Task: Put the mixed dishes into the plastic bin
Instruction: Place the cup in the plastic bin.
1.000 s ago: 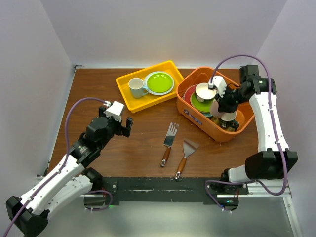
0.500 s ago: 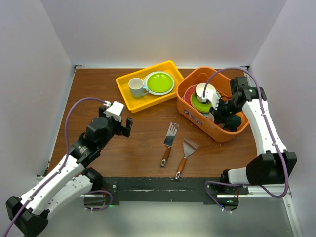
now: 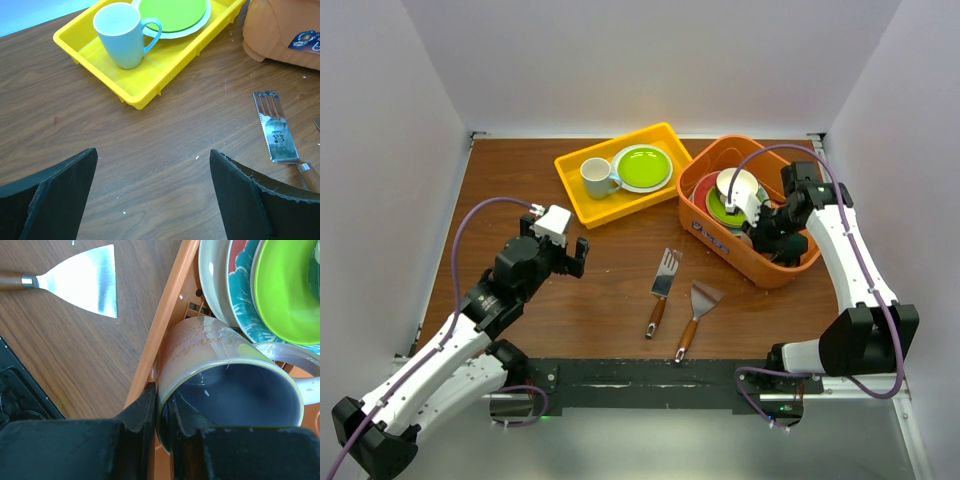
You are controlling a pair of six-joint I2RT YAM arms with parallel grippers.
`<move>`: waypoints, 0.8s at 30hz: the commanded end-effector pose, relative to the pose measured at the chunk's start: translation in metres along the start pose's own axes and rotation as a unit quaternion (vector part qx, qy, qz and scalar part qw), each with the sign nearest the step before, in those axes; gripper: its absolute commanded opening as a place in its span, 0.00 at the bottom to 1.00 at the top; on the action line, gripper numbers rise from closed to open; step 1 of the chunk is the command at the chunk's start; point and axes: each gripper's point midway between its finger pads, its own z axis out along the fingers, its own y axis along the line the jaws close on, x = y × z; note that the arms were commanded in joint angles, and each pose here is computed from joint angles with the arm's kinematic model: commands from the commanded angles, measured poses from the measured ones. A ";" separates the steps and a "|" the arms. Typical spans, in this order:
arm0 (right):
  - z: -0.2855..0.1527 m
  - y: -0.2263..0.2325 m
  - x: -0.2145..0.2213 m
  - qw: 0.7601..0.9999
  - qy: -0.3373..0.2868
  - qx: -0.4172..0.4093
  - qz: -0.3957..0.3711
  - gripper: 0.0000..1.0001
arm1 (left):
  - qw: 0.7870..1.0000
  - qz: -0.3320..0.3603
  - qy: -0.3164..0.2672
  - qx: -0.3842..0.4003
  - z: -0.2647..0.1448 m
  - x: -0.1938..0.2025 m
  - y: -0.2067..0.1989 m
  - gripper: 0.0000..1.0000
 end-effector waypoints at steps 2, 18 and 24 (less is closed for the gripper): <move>-0.025 -0.008 -0.017 0.999 -0.022 0.046 -0.017 0.00 | 1.000 -0.005 -0.024 0.001 0.000 -0.012 0.000 1.00; -0.096 -0.059 -0.071 0.980 -0.086 0.180 0.017 0.00 | 1.000 -0.006 -0.027 0.001 -0.001 -0.014 0.000 1.00; -0.098 -0.077 -0.075 0.973 -0.091 0.209 0.045 0.00 | 1.000 -0.006 -0.028 0.000 -0.001 -0.014 0.001 1.00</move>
